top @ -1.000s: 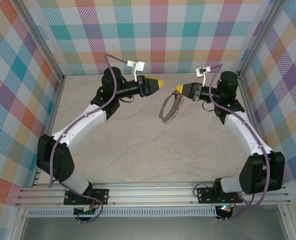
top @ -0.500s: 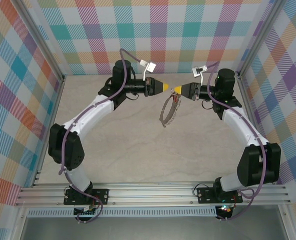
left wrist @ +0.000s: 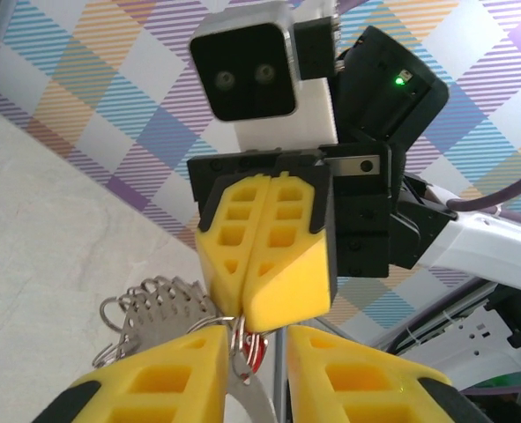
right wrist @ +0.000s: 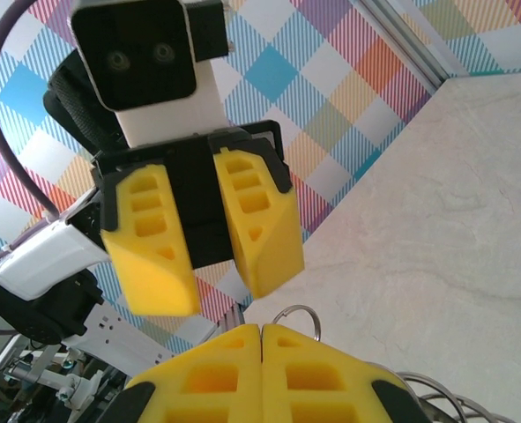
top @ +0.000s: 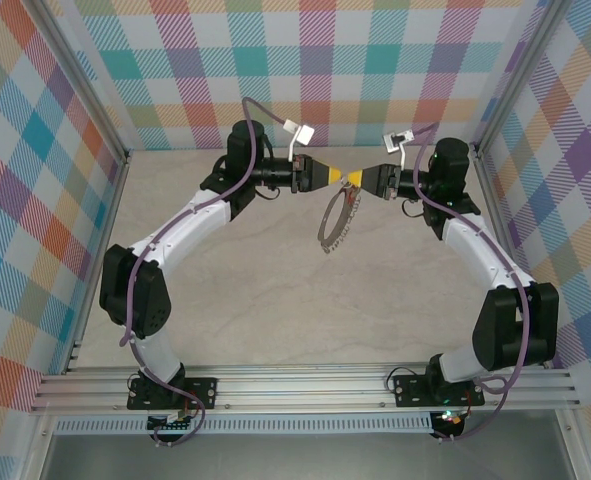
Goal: Put the keys on the keyring
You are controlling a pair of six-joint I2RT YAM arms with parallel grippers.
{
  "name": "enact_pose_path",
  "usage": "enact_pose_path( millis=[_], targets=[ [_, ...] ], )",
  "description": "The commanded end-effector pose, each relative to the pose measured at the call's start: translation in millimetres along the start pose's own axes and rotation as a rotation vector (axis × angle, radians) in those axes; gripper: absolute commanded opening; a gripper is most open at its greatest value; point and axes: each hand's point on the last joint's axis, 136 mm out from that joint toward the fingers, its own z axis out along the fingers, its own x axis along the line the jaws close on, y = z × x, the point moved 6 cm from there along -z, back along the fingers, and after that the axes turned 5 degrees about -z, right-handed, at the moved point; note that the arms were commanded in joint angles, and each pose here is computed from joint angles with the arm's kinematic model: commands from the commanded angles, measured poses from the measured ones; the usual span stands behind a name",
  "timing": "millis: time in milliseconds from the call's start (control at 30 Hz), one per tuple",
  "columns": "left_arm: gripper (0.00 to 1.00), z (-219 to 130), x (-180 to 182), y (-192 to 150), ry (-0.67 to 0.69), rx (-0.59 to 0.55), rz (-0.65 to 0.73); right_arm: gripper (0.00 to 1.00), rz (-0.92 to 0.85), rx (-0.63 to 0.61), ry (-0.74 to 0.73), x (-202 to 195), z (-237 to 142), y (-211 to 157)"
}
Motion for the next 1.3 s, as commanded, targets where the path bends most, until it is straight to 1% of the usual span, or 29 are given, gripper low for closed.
enact_pose_path(
  millis=[0, 533, 867, 1267],
  targets=[
    [0.26, 2.4, -19.1, 3.8, -0.06, -0.006, 0.042, 0.0, -0.045, 0.0, 0.03, 3.7, 0.2, 1.6],
    [0.27, 10.3, -7.0, -2.7, -0.028, 0.003, 0.022, 0.0, -0.058, -0.002, 0.032, 6.0, -0.5, 1.6],
    [0.28, 0.8, 1.0, -1.6, 0.022, -0.022, 0.029, 0.0, -0.06, -0.002, 0.03, 6.4, -0.8, 0.5],
    [0.28, 8.3, 5.4, -8.6, -0.009, 0.007, 0.001, 0.0, -0.063, -0.01, 0.026, 6.9, -0.8, 2.4]
  ],
)
